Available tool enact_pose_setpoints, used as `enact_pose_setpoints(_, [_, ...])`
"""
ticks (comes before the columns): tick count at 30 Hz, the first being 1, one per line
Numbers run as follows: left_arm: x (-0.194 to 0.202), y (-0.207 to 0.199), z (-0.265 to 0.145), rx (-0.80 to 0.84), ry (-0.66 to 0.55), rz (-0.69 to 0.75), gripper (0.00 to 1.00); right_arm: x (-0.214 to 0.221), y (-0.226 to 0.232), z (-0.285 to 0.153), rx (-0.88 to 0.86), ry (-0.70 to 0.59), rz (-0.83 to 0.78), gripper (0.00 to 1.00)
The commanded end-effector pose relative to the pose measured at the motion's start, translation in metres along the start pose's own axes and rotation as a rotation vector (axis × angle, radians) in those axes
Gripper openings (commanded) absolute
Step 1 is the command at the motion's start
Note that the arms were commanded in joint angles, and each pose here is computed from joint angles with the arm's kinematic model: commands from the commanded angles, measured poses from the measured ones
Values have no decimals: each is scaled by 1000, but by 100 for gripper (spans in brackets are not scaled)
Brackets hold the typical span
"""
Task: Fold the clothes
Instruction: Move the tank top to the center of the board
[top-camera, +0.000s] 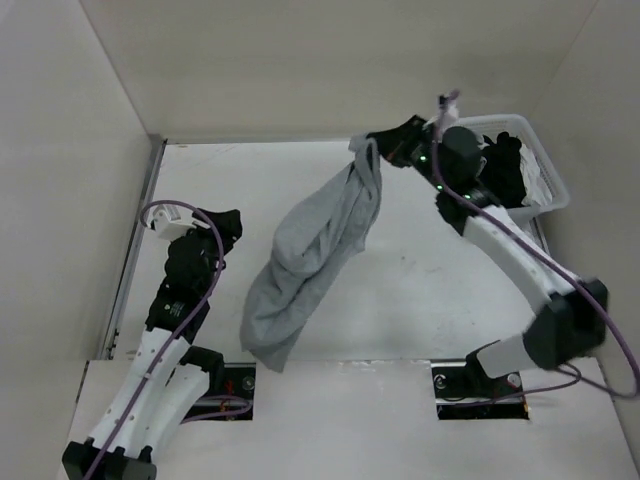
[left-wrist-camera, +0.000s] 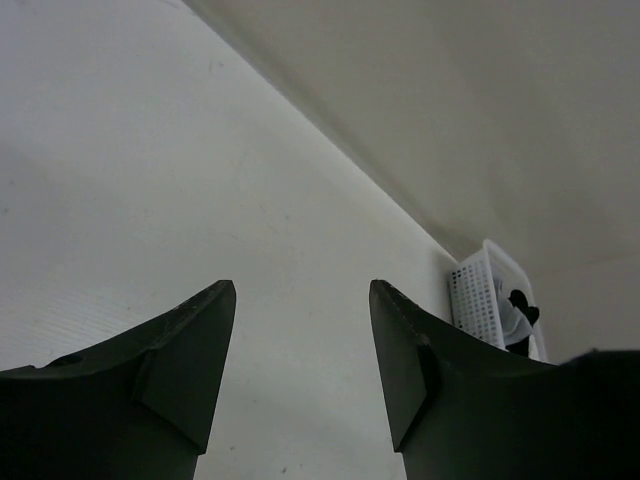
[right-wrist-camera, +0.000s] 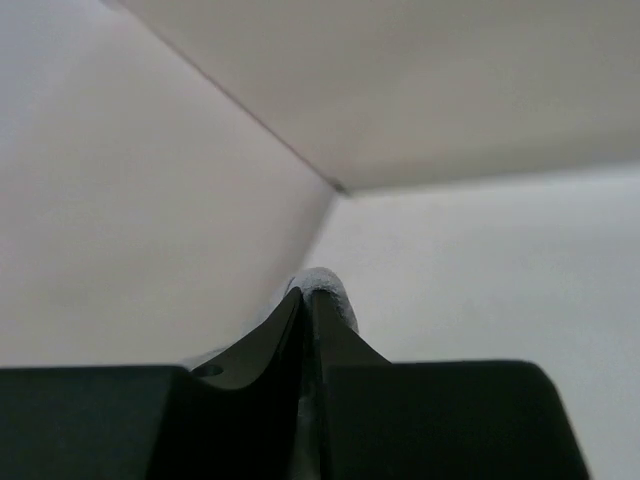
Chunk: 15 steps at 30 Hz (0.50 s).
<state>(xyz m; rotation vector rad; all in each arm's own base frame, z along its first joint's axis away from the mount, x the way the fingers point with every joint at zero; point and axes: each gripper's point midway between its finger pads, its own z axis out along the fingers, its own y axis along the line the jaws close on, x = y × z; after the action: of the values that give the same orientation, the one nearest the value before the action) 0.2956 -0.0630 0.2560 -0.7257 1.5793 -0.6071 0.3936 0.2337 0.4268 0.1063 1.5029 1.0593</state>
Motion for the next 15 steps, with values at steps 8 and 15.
enact_pose_setpoints(8, [60, 58, 16, -173, 191, 91, 53, 97, -148, 105, 333, 205, 92, 50])
enact_pose_setpoints(15, [152, 12, 20, -33, 403, 375, 46, 114, -152, 26, 515, 170, -118, 48])
